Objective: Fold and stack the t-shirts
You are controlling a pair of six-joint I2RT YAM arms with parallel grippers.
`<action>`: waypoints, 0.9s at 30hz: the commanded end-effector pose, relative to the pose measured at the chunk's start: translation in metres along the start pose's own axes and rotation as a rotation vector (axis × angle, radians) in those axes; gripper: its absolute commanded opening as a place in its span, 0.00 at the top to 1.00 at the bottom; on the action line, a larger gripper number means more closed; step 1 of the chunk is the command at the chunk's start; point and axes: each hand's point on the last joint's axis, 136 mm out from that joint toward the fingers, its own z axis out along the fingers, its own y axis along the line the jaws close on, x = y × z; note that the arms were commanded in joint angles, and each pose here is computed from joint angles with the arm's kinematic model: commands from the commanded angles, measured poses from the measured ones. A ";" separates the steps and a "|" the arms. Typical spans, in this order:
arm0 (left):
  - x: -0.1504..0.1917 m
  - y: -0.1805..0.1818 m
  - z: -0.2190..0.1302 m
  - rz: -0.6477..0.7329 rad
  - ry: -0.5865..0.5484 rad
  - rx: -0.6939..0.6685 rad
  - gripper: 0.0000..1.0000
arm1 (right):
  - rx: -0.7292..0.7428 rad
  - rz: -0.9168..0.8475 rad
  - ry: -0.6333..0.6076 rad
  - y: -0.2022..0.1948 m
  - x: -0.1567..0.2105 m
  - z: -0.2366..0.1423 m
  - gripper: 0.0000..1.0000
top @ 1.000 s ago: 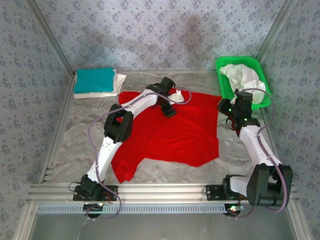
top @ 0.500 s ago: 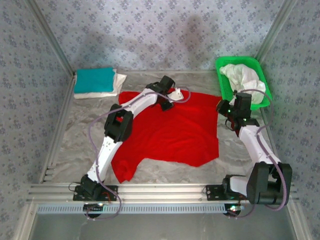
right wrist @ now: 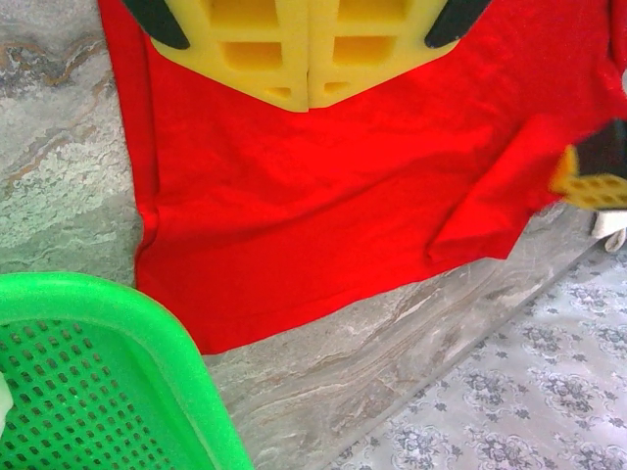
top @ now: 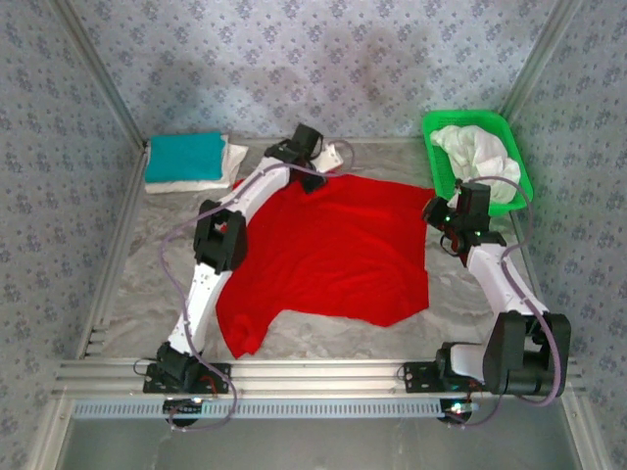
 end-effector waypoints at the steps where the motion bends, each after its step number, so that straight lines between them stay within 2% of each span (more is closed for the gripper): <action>1: -0.034 0.057 -0.027 0.000 -0.134 -0.121 1.00 | -0.002 0.012 0.027 -0.003 0.008 0.003 0.99; 6: -0.059 0.142 -0.035 -0.016 -0.375 -0.296 1.00 | 0.013 0.016 0.058 -0.006 0.014 0.005 0.99; 7: -0.064 0.155 -0.039 -0.008 -0.423 -0.338 0.91 | 0.011 0.019 0.065 -0.006 0.016 0.005 0.99; 8: -0.067 0.169 -0.040 0.010 -0.467 -0.392 0.75 | 0.006 0.021 0.070 -0.004 0.016 0.003 0.99; 9: -0.070 0.184 -0.040 0.025 -0.514 -0.459 0.39 | 0.004 0.023 0.076 -0.003 0.018 0.003 0.98; 10: -0.070 0.199 -0.042 0.027 -0.564 -0.527 0.08 | -0.001 0.021 0.076 -0.001 0.019 0.001 0.98; 12: -0.066 0.227 -0.051 -0.017 -0.652 -0.631 0.05 | -0.006 0.017 0.079 0.004 0.020 -0.003 0.98; 14: -0.052 0.268 -0.085 -0.172 -0.740 -0.742 0.03 | -0.007 0.003 0.084 0.007 0.023 -0.006 0.98; 16: -0.032 0.308 -0.137 -0.335 -0.781 -0.853 0.02 | -0.005 -0.012 0.088 0.010 0.026 -0.010 0.97; 17: -0.030 0.314 -0.157 -0.347 -0.755 -0.890 0.02 | -0.002 -0.017 0.089 0.011 0.027 -0.011 0.97; 19: -0.025 0.322 -0.199 -0.335 -0.608 -1.045 0.04 | 0.001 -0.023 0.088 0.012 0.028 -0.012 0.97; 20: -0.026 0.320 -0.217 -0.327 -0.556 -1.074 0.05 | 0.001 -0.027 0.086 0.012 0.029 -0.011 0.97; 21: -0.024 0.316 -0.233 -0.343 -0.509 -1.046 0.08 | 0.002 -0.032 0.082 0.013 0.029 -0.009 0.96; 24: -0.003 0.296 -0.264 -0.543 -0.512 -0.743 0.23 | 0.000 -0.035 0.091 0.015 0.033 0.001 0.95; 25: 0.012 0.294 -0.274 -0.633 -0.506 -0.680 0.24 | 0.000 -0.035 0.113 0.017 0.037 0.007 0.94; 27: 0.036 0.277 -0.273 -0.697 -0.407 -0.593 0.24 | 0.000 -0.041 0.170 0.021 0.046 0.019 0.93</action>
